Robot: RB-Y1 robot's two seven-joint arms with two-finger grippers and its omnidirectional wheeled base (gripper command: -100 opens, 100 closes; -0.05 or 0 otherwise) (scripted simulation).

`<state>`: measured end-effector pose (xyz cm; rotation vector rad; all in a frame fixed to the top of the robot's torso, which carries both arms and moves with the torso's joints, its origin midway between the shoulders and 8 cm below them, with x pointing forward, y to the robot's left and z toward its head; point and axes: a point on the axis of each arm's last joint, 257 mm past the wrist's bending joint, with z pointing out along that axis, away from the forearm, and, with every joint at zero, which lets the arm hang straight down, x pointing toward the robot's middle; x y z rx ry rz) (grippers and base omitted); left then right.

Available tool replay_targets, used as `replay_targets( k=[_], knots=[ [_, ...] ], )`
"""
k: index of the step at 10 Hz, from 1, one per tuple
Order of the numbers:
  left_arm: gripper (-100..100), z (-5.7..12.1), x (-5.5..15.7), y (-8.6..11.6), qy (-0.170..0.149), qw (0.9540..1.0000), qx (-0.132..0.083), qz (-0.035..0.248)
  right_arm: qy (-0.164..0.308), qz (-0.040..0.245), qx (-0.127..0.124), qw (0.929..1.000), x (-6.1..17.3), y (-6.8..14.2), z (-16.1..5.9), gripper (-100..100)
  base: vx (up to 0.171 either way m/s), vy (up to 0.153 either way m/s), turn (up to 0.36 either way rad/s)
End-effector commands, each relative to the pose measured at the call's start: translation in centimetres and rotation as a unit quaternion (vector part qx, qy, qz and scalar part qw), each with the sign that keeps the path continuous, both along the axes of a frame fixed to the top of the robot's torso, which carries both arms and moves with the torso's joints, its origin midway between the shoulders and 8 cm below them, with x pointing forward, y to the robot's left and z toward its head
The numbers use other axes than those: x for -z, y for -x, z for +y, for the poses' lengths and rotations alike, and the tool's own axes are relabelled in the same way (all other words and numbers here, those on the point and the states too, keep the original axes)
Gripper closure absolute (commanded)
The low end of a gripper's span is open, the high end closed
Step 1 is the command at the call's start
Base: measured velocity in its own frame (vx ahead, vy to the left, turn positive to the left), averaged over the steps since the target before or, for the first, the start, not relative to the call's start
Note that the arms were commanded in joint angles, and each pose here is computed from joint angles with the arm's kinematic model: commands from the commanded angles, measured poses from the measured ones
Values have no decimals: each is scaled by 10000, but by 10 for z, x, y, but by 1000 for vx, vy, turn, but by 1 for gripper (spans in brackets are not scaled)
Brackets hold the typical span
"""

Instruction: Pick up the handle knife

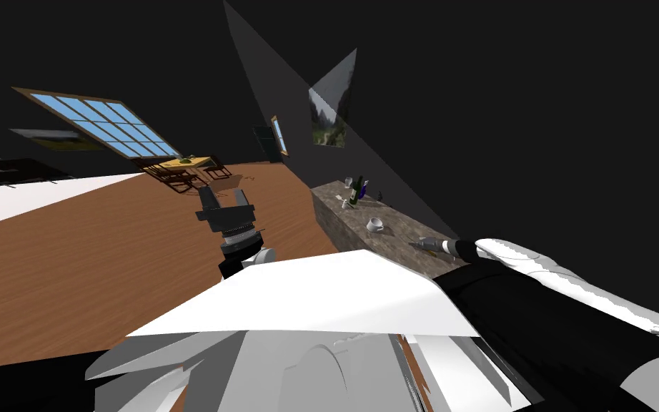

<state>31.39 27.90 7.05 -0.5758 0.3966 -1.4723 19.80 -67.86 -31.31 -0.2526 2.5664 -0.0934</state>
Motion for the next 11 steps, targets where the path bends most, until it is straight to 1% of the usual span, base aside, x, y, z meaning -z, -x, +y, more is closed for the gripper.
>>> replay_targets(
  k=[1,4,5,6,7,8,9,10,11],
  knots=[
    [0,0,0,0,0,10000,0,0,181,357,46,9992,1,25,-18,-100,20,-15,228],
    [0,0,0,0,0,10000,0,0,374,942,114,9948,10,68,-36,-100,24,-24,163],
    [0,0,0,0,0,10000,-1,0,417,1162,143,9922,14,86,-41,-100,19,-21,128],
    [0,0,0,0,0,10000,0,0,388,1027,129,9939,10,76,-38,-100,9,-13,25],
    [0,0,0,0,0,10000,-1,0,391,1049,131,9936,11,78,-38,0,0,0,0],
    [0,0,0,0,0,10000,-1,0,319,1054,330,9934,15,90,-42,-100,-54,5,273],
    [0,0,0,0,0,10000,0,-1,294,1111,499,9921,20,105,-46,-100,-113,-1,429],
    [0,0,0,0,0,10000,1,-1,259,1061,531,9926,20,103,-45,-100,-105,-14,169],
    [0,0,0,0,0,10000,0,0,219,1083,723,9912,24,116,-49,-100,-112,-6,269]
  ],
)
